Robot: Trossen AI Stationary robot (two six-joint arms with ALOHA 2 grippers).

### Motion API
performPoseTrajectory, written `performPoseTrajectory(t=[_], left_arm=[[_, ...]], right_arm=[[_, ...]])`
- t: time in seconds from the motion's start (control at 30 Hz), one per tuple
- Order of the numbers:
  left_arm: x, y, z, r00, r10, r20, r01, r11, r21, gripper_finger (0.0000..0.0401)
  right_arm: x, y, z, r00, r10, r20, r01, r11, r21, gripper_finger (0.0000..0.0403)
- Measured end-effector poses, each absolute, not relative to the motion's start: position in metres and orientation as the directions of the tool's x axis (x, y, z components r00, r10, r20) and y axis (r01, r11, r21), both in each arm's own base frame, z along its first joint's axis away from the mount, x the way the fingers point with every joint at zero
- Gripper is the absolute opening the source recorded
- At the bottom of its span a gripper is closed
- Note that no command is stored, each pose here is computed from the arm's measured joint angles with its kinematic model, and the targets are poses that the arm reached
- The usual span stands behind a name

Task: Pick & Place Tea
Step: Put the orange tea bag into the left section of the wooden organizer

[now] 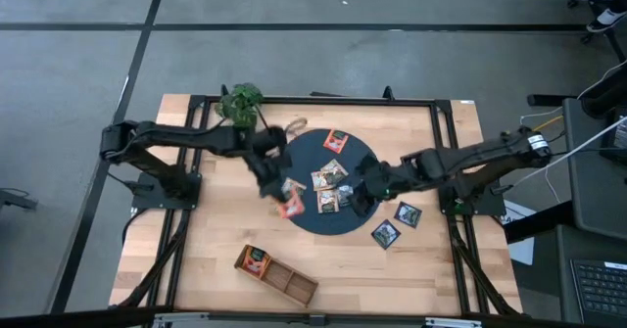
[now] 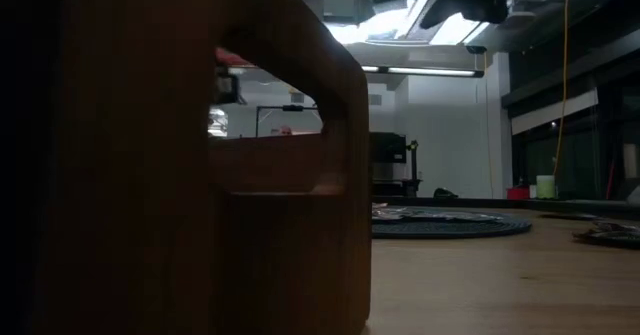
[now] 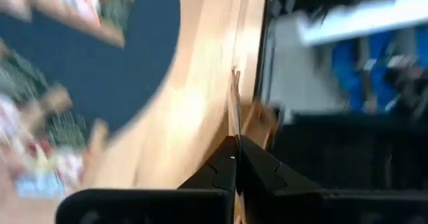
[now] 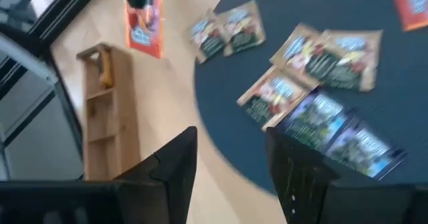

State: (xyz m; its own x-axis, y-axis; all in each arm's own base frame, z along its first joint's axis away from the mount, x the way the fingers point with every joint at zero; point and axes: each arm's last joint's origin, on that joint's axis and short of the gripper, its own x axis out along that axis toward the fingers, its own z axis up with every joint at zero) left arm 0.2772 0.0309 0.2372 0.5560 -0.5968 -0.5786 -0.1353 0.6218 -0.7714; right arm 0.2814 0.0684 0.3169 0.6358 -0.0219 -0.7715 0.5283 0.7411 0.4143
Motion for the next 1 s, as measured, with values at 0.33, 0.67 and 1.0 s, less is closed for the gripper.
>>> performPoseTrajectory(t=[0.33,0.67,1.0], left_arm=[[0.258,-0.054,0.249,0.253,-0.553,-0.794,0.067,0.829,-0.555,0.0003],[0.247,-0.106,0.256,0.203,-0.519,-0.83,0.274,0.844,-0.461,0.0003],[0.249,-0.131,0.233,0.12,-0.454,-0.883,0.359,0.849,-0.388,0.0003]], right_arm=[[0.276,0.102,0.308,0.627,-0.074,-0.775,0.586,0.7,0.407,0.0177],[0.28,0.116,0.299,0.626,-0.074,-0.777,0.632,0.631,0.449,0.0177],[0.289,0.12,0.292,0.628,-0.063,-0.776,0.629,0.627,0.458,0.0177]])
